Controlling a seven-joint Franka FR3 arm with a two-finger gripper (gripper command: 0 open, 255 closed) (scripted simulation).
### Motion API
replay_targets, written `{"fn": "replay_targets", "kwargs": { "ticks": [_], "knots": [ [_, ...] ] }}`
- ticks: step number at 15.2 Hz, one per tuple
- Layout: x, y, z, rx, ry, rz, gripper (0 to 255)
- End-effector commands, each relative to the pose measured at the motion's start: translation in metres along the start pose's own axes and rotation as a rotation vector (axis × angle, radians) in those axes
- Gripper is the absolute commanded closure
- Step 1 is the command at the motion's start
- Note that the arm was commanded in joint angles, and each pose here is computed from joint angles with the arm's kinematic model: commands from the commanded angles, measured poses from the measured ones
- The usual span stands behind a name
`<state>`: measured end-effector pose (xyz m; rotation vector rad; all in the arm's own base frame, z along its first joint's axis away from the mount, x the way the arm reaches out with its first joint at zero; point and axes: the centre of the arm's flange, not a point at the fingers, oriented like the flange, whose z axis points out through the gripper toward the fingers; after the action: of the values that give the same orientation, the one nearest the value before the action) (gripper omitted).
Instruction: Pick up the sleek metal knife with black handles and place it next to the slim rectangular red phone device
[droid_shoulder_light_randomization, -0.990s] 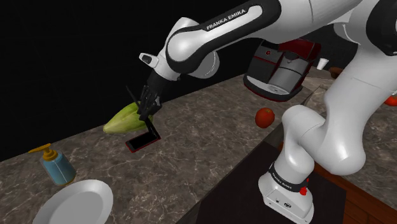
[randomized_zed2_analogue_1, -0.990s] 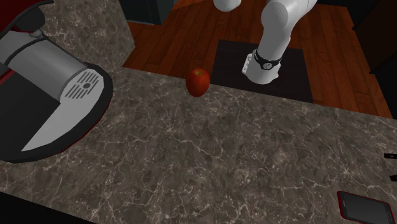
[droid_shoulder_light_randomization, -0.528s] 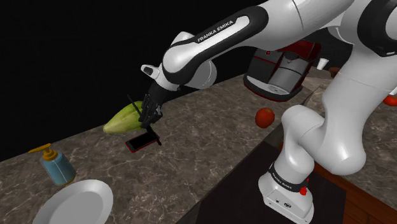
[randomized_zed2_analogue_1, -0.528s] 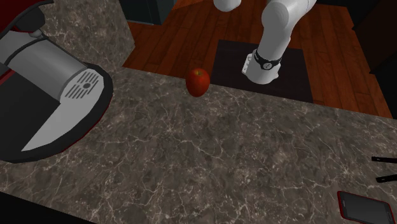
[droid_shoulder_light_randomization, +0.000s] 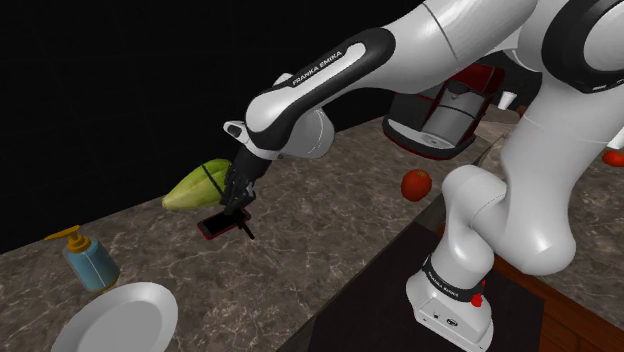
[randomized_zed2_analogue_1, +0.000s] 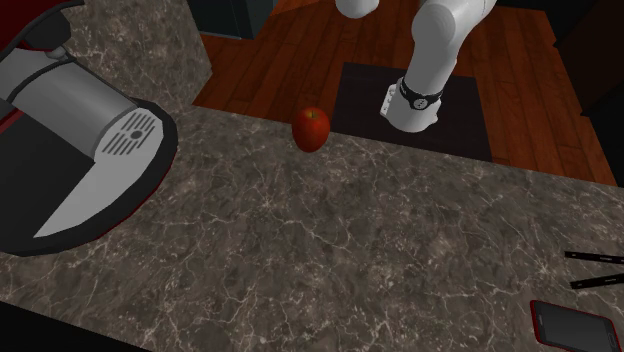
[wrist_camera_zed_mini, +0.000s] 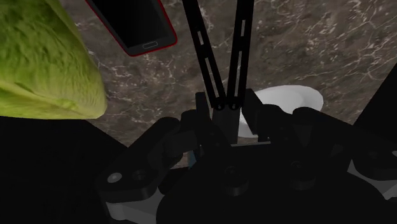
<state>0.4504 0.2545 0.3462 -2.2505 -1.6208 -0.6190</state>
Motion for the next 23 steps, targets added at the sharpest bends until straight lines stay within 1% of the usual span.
{"fn": "replay_targets", "kwargs": {
  "ticks": [1,2,10,11,16,20,23],
  "knots": [
    [-0.005,0.001,0.009,0.000,0.001,0.000,255],
    [-0.009,0.001,0.016,0.000,0.001,0.000,255],
    [-0.009,0.001,0.016,0.000,0.001,0.000,255],
    [-0.009,0.001,0.016,0.000,0.001,0.000,0],
    [-0.009,0.001,0.016,0.000,0.001,0.000,0],
    [-0.009,0.001,-0.034,0.000,0.001,0.000,0],
    [-0.009,0.001,-0.034,0.000,0.001,0.000,0]
  ]
}}
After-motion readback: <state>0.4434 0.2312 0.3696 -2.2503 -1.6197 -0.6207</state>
